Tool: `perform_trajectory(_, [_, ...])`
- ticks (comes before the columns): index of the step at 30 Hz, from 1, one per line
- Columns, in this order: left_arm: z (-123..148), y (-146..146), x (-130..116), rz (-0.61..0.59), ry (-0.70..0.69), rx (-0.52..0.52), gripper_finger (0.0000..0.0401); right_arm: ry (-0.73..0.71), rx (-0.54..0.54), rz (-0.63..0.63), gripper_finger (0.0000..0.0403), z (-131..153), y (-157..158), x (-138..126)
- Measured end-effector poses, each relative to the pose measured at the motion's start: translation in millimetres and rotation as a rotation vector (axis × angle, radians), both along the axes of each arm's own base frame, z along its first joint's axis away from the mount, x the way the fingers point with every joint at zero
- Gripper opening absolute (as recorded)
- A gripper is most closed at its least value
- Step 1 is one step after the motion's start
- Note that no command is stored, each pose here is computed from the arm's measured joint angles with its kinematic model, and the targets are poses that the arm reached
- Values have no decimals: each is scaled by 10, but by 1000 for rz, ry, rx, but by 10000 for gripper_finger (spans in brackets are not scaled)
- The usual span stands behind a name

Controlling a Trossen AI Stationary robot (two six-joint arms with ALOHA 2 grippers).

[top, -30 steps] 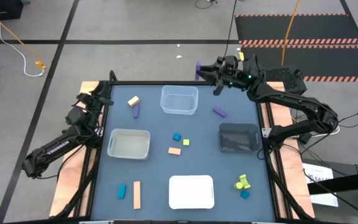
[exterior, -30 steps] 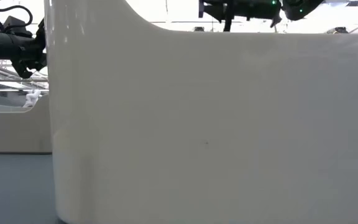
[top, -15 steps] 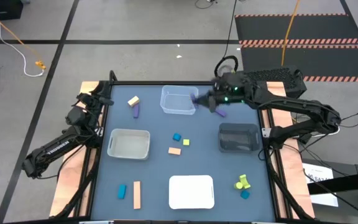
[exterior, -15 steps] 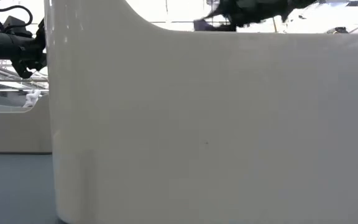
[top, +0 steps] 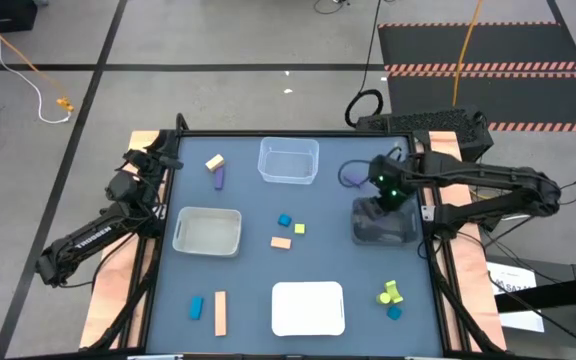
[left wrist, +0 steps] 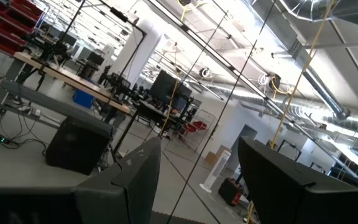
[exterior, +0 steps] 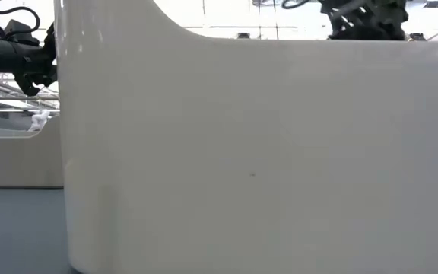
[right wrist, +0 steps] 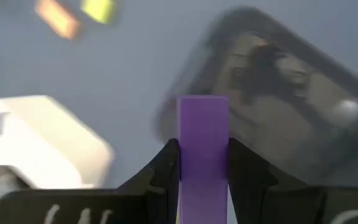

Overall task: Sort & place blocks by color
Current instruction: Put the violet block into the black bin, then put the green block into the white bin

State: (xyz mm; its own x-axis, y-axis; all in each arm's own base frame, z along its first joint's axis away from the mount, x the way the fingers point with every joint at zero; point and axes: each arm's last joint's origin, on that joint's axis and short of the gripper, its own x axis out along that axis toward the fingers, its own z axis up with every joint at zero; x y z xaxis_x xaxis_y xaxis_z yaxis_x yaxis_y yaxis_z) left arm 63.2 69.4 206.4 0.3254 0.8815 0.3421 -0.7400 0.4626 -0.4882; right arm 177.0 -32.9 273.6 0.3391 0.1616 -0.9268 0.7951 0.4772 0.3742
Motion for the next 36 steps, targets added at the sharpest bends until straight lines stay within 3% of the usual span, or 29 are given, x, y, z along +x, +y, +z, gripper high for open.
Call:
perform_trajectory(4, [0,0,0,0,0,0,216,67,-65,-6,83,-39,9,-5])
perform_trajectory(11, [0,0,0,0,0,0,216,94,-79,-29,136,-84,8,52])
perform_trajectory(19, [0,0,0,-1,0,0,216,102,-93,-1,150,-108,59,92])
perform_trajectory(29, [0,0,0,0,0,0,216,-176,152,49,152,4,548,400])
perform_trajectory(36, [0,0,0,0,0,0,216,-10,348,-34,152,-77,1158,372])
